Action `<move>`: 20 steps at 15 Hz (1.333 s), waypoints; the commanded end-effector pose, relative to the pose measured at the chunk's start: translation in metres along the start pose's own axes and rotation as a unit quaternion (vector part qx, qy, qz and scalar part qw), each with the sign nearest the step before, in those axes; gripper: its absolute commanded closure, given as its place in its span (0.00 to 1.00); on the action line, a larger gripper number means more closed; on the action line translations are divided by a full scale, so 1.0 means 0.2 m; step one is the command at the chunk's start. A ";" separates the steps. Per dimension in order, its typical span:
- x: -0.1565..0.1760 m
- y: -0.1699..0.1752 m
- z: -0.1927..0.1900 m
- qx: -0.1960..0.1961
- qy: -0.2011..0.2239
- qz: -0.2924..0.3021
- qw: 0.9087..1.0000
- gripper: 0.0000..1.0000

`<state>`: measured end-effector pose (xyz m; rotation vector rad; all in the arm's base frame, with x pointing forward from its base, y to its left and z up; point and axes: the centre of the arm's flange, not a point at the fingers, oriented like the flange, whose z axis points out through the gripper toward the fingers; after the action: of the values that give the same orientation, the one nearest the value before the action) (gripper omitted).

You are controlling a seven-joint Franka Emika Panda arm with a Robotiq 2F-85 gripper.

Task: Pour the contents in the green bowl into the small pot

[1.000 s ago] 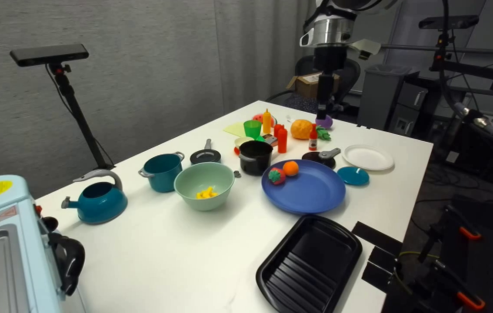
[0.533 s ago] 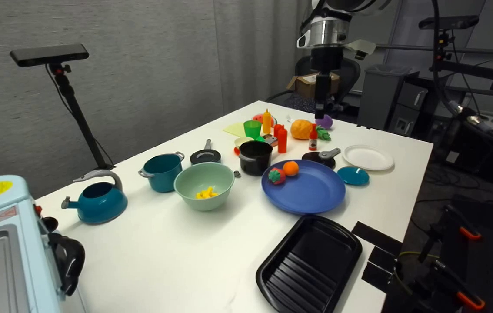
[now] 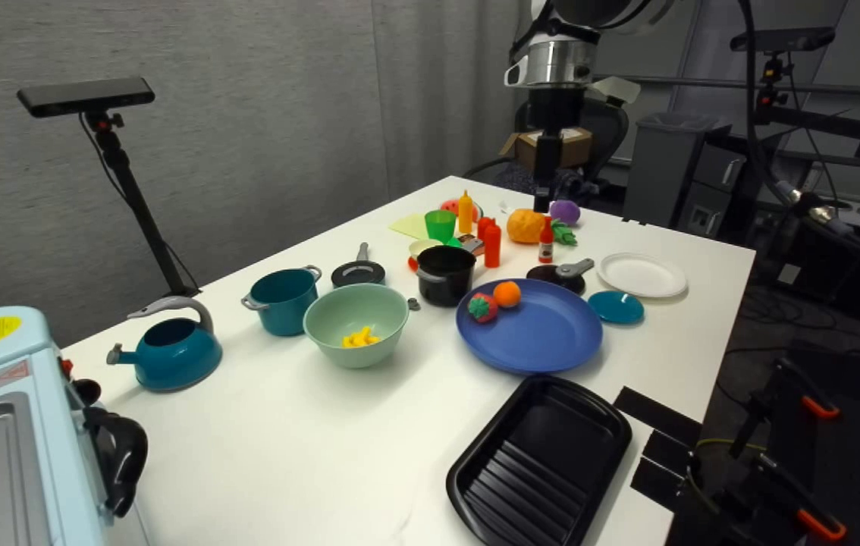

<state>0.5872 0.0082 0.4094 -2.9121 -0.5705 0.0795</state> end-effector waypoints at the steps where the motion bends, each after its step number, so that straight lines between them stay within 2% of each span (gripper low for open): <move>1: 0.37 -0.06 0.12 0.007 0.013 -0.057 0.998 0.00; 4: 0.67 -0.26 0.26 0.008 0.008 -0.125 0.992 0.00; 7: 0.92 -0.51 0.40 0.015 0.006 -0.197 0.980 0.00; 10: 1.09 -0.72 0.51 -0.005 0.005 -0.230 0.973 0.00; 13: 1.20 -0.88 0.61 -0.027 0.003 -0.209 0.978 0.00; 14: 1.23 -0.92 0.64 -0.034 0.006 -0.181 0.983 0.00; 17: 1.31 -1.00 0.73 -0.052 0.012 -0.125 0.991 0.00; 20: 1.39 -1.04 0.83 -0.095 0.030 -0.079 0.992 0.00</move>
<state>0.7137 0.3035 0.2886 -2.9135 -0.9401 -0.0442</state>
